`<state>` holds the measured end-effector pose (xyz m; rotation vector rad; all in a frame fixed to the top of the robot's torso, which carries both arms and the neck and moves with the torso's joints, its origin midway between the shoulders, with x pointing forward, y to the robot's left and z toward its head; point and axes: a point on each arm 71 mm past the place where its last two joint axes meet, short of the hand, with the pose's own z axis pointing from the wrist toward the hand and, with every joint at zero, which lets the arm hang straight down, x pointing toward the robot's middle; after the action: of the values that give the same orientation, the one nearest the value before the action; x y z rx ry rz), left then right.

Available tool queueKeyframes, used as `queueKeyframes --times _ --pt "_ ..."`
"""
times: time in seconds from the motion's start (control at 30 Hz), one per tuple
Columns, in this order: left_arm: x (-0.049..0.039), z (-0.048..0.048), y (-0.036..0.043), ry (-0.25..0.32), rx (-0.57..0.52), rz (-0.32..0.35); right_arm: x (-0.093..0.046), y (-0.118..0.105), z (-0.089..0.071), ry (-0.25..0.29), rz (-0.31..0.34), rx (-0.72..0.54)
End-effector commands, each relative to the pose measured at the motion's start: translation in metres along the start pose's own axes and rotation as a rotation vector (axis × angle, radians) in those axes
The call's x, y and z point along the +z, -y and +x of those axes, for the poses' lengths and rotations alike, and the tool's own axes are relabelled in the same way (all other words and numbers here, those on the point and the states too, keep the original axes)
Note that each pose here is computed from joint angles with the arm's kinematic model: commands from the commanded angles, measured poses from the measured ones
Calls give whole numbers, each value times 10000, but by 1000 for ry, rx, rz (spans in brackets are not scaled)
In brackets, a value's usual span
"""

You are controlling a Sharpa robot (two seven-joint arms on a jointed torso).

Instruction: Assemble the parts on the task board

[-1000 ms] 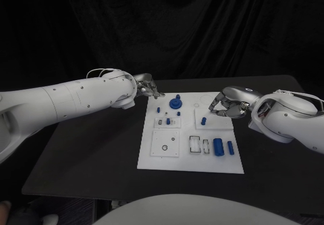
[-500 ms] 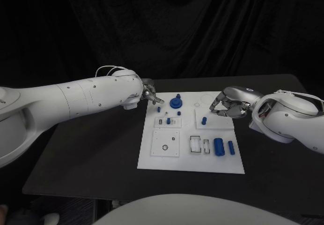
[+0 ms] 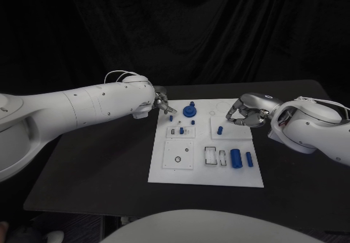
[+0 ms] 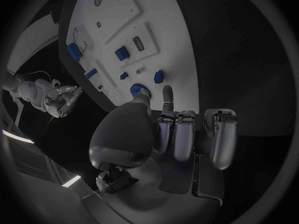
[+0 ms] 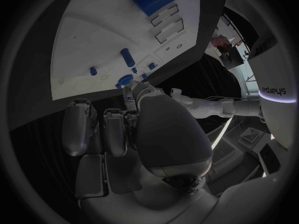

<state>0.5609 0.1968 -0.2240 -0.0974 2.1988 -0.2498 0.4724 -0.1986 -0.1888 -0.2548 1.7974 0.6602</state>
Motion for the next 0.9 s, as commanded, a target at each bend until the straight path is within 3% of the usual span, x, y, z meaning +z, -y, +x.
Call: queueKeyframes --times 0.03,0.9 --pt "5 13 23 -22 15 8 6 6 8 -12 16 -2" --pt "51 59 35 -47 21 15 21 -4 22 -25 18 -3"
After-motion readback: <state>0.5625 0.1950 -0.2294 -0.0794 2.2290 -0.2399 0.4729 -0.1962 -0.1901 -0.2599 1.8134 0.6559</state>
